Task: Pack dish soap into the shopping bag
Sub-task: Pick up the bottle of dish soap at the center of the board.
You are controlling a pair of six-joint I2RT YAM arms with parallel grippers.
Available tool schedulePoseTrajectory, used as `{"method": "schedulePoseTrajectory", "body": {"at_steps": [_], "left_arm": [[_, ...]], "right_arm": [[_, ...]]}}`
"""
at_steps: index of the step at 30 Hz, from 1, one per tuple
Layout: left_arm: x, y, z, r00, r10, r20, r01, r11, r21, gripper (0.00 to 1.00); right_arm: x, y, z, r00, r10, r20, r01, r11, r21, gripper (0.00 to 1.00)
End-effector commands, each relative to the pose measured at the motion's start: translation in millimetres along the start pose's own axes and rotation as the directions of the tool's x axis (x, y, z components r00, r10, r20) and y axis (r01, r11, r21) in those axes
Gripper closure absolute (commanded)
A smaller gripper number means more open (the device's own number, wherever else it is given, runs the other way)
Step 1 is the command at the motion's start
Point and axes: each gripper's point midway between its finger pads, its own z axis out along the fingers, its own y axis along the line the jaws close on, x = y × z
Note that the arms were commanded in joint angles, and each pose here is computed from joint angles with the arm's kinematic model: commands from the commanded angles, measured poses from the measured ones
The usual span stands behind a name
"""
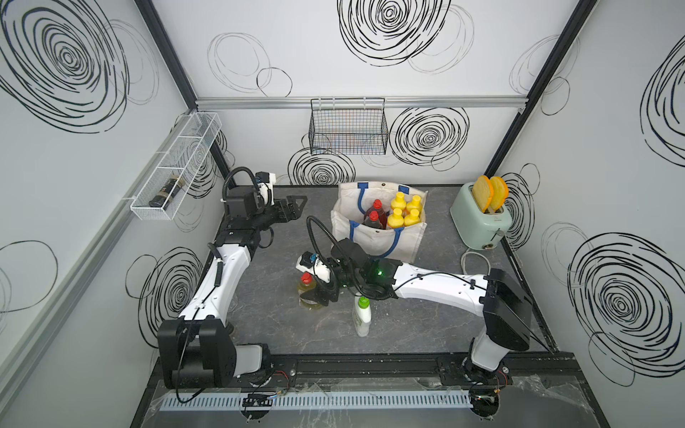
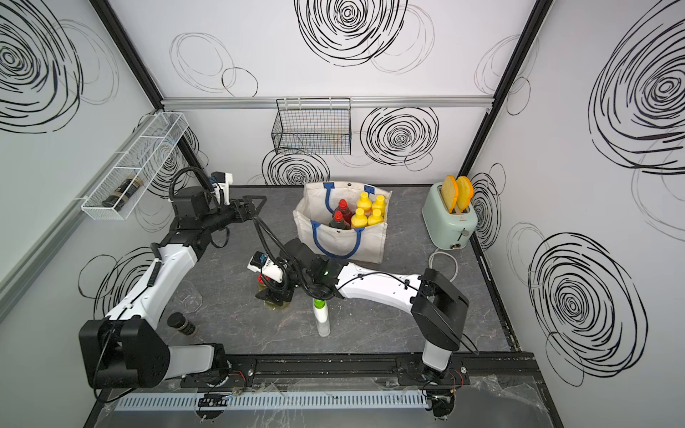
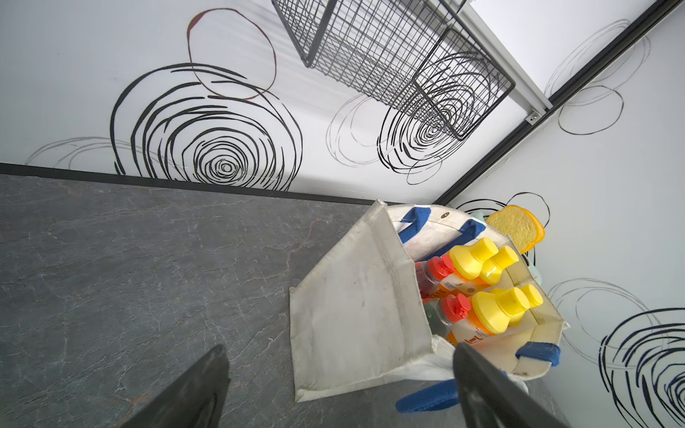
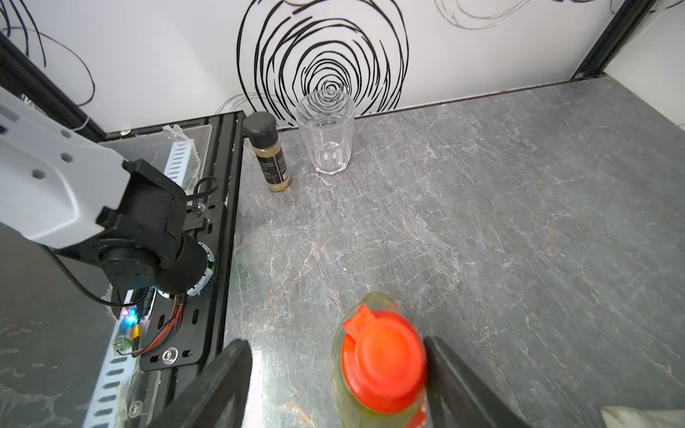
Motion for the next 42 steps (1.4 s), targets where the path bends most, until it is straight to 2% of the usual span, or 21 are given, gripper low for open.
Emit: {"method": "schedulePoseTrajectory", "body": {"at_steps": [1,20,22,29,35,42], "left_arm": [[-12.5,-8.6,-7.0,0.999,0.025,0.047,-0.027,0.999,0.029,0.04],[-10.9,-9.7,-5.9,0.999,0.019,0.043,-0.021,0.999,0.043,0.04],[-10.6,-10.3,-5.6,0.999,0.018,0.041,-0.020,0.999,0.046,0.04],[-11.1,-10.8,-5.8,0.999,0.020,0.043,-0.022,0.999,0.046,0.04],[-10.1,-10.4,-5.4,0.999,0.018,0.041,-0.020,0.999,0.047,0.04],[-10.6,-12.3,-5.6,0.999,0.021,0.043,-0.023,0.998,0.052,0.04]], "right_arm": [[-15.6,0.4,2.6,0.999,-0.010,0.043,0.011,1.000,-0.016,0.27],[-24.5,-11.8,-0.1,0.997,-0.011,0.081,0.008,0.999,0.040,0.48],[-23.3,-12.9,0.7,0.997,-0.011,0.076,0.008,0.999,0.041,0.52],[-17.8,-17.2,2.2,0.999,-0.016,0.049,0.012,0.998,0.062,0.59],[-15.2,-26.6,0.7,0.999,-0.032,0.016,0.030,0.992,0.122,0.72],[-30.5,-33.6,-12.0,0.999,-0.029,0.046,0.020,0.984,0.175,0.95]]}}
